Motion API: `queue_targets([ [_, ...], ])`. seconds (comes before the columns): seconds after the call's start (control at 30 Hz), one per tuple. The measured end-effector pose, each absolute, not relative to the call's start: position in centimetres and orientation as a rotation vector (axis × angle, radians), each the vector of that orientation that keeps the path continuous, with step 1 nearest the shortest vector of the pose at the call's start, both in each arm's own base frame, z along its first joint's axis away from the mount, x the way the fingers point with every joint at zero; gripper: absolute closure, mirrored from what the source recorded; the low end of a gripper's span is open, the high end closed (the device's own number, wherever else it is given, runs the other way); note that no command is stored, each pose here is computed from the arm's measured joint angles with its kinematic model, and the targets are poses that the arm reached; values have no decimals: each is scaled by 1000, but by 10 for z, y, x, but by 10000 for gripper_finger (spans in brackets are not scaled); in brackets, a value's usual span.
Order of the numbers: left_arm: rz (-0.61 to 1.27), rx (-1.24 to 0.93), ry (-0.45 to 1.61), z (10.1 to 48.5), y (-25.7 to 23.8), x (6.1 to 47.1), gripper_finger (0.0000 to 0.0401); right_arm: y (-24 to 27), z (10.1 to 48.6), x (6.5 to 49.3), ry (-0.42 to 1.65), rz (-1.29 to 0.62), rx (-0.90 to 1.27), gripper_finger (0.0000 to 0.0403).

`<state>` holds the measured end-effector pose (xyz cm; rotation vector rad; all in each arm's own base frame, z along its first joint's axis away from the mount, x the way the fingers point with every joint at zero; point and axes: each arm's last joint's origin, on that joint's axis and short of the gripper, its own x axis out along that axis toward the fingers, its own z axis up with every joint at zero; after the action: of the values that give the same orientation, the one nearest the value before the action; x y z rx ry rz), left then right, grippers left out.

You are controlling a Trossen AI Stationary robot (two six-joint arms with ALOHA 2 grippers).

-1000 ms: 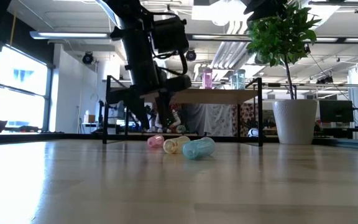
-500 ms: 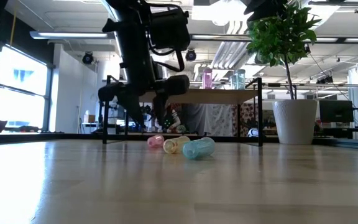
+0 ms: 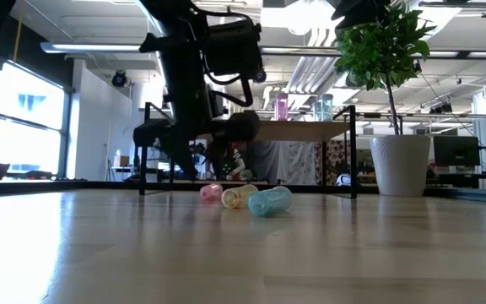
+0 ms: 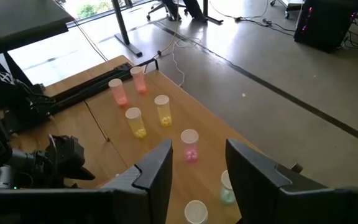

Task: Pick and place medicine bottles onto shelf by color
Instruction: Put the pink pill bottle on the shelf aligned with the pink pill bottles

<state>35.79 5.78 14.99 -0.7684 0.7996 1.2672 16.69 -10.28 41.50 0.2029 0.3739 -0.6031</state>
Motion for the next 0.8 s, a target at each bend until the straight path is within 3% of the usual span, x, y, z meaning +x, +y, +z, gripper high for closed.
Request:
queue_targets([
  [0.57, 1274, -754, 883, 124, 66, 361, 211, -103, 415, 167, 371, -605, 213, 263],
  [0.8, 1224, -701, 931, 124, 68, 362, 247, -103, 415, 167, 370, -605, 213, 263],
])
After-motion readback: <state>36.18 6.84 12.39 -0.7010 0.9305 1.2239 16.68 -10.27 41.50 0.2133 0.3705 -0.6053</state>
